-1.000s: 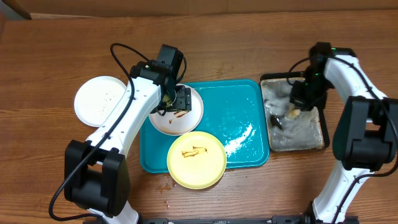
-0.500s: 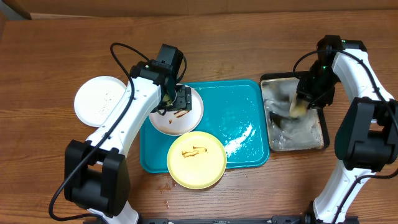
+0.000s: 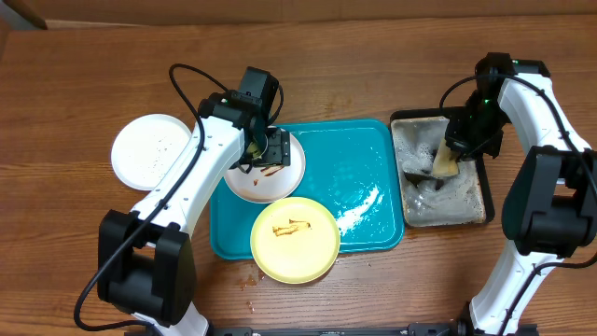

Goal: Clean dirty plates on tray and stack at the side
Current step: 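Rub the sponge in the soapy basin with the right gripper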

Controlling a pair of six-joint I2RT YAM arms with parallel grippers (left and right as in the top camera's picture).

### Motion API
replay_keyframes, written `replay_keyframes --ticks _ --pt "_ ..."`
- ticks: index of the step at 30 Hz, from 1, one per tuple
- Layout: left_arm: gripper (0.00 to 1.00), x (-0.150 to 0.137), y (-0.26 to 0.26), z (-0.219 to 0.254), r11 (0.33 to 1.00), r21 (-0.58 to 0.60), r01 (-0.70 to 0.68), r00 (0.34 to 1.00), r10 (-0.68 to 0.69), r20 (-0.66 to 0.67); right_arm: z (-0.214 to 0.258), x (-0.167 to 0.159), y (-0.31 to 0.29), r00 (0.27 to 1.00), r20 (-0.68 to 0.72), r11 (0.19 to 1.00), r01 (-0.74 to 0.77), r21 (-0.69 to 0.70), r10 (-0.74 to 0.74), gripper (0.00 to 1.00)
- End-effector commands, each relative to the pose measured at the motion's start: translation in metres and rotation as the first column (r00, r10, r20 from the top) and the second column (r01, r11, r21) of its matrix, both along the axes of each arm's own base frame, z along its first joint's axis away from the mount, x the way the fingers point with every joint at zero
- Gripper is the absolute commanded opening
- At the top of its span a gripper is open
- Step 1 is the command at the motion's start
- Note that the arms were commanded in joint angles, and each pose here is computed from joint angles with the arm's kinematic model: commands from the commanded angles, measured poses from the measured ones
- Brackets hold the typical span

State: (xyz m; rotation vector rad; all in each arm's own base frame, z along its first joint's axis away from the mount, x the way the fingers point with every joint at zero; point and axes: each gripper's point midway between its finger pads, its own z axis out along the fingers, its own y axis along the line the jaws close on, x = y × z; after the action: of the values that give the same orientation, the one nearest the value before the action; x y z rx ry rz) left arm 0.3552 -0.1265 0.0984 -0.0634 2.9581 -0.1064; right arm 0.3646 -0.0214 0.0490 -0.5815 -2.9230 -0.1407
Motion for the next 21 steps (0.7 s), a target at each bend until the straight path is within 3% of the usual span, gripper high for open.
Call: replay_keyframes --ticks 1,3,7,12,21 --pt "0.85 0.004 -0.002 0.01 1.0 0.006 0.03 0.999 -0.03 0.038 0.005 0.007 0.0 1.0 0.023 1.0 -0.003 -0.011 0.003 0.42" --pt "0.84 0.004 -0.002 0.01 1.0 0.006 0.03 0.999 -0.03 0.038 0.005 0.007 -0.002 1.0 0.021 1.0 -0.004 -0.023 0.004 0.33" --pt "0.85 0.004 -0.002 0.01 1.0 0.006 0.03 0.999 -0.03 0.039 0.005 0.006 -0.004 1.0 0.018 1.0 -0.004 -0.03 0.005 0.36" --pt "0.85 0.006 -0.003 0.01 1.0 0.004 0.03 0.999 -0.031 0.045 0.006 0.005 -0.005 1.0 0.012 0.999 -0.005 -0.037 0.005 0.07" --pt "0.85 0.007 -0.003 0.01 0.999 0.002 0.035 0.998 -0.035 0.052 0.017 0.011 -0.004 1.0 0.03 0.999 -0.008 -0.038 0.009 0.04"
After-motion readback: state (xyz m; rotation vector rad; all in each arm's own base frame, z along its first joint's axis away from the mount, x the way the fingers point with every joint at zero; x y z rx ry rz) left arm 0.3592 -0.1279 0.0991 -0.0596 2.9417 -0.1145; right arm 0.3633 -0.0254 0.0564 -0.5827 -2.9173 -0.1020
